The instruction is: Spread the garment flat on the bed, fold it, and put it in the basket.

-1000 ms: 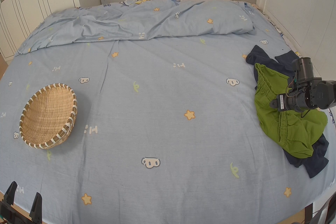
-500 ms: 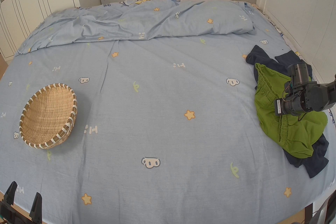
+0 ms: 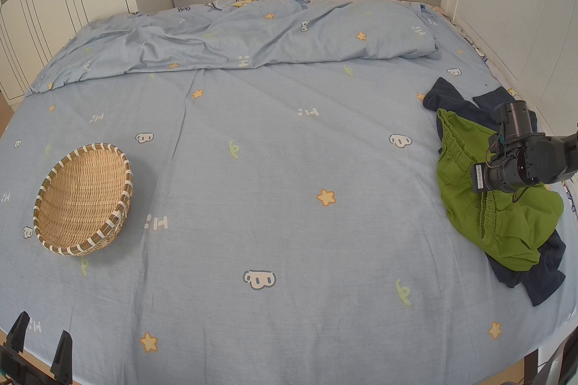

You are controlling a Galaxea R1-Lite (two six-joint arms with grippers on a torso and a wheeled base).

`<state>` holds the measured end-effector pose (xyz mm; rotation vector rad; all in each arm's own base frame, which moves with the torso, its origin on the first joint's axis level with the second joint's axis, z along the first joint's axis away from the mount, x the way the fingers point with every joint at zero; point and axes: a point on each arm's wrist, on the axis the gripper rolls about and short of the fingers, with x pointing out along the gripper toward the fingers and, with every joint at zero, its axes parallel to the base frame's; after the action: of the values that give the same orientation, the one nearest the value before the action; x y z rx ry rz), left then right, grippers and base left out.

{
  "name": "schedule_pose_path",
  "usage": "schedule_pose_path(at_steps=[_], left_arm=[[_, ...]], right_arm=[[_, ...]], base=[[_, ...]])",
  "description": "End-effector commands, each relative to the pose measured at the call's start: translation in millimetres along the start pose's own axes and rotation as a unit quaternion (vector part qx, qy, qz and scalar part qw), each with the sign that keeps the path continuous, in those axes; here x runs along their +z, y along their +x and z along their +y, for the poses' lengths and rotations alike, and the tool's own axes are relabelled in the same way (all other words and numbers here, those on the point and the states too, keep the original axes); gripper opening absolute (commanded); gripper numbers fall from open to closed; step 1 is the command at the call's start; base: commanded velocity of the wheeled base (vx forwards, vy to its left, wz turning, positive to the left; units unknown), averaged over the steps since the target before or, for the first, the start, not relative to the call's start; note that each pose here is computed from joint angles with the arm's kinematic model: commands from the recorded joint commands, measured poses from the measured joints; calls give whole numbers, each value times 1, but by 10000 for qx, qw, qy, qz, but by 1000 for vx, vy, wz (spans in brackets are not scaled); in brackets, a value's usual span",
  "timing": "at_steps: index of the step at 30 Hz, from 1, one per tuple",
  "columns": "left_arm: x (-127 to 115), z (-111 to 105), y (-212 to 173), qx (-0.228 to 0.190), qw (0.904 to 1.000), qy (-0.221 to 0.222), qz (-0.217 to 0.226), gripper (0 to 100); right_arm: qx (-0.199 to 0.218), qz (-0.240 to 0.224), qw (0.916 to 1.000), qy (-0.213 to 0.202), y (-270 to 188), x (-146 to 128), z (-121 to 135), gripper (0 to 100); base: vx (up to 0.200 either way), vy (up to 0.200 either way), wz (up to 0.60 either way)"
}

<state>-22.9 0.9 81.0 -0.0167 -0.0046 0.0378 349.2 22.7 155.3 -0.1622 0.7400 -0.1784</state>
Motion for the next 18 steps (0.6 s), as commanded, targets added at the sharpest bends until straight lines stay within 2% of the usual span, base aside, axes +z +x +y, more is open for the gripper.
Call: schedule_pose_path(at_steps=[1,5,6,7,9,12,13,14,15,16,18], left_arm=[[-5,0,0,2,10000,-1,6,100],[-5,0,0,2,10000,-1,6,100],[-5,0,0,2,10000,-1,6,100],[-5,0,0,2,10000,-1,6,100],[-5,0,0,2,10000,-1,6,100],[-5,0,0,2,10000,-1,6,100],[-5,0,0,2,10000,-1,6,100],[-5,0,0,2,10000,-1,6,100],[-5,0,0,2,10000,-1,6,100],[-5,0,0,2,10000,-1,6,100],[-5,0,0,2,10000,-1,6,100]], right_arm=[[471,-280,9981,268,-82,29,-7,0],[1302,-64,9895,621,-124,34,2,0],[1302,-64,9895,621,-124,34,2,0],[1656,28,9837,696,-139,34,12,0],[1943,53,9781,743,-151,33,26,0],[2155,93,9730,824,-158,30,40,0],[2324,101,9684,899,-164,30,51,0],[2335,105,9681,903,-165,30,51,0],[2522,82,9632,927,-172,29,62,0],[2522,82,9632,927,-172,29,62,0],[2863,52,9542,864,-186,30,82,0]], base=[[0,0,0],[0,0,0],[0,0,0],[0,0,0],[0,0,0],[0,0,0],[0,0,0],[0,0,0],[0,0,0],[0,0,0],[0,0,0]])
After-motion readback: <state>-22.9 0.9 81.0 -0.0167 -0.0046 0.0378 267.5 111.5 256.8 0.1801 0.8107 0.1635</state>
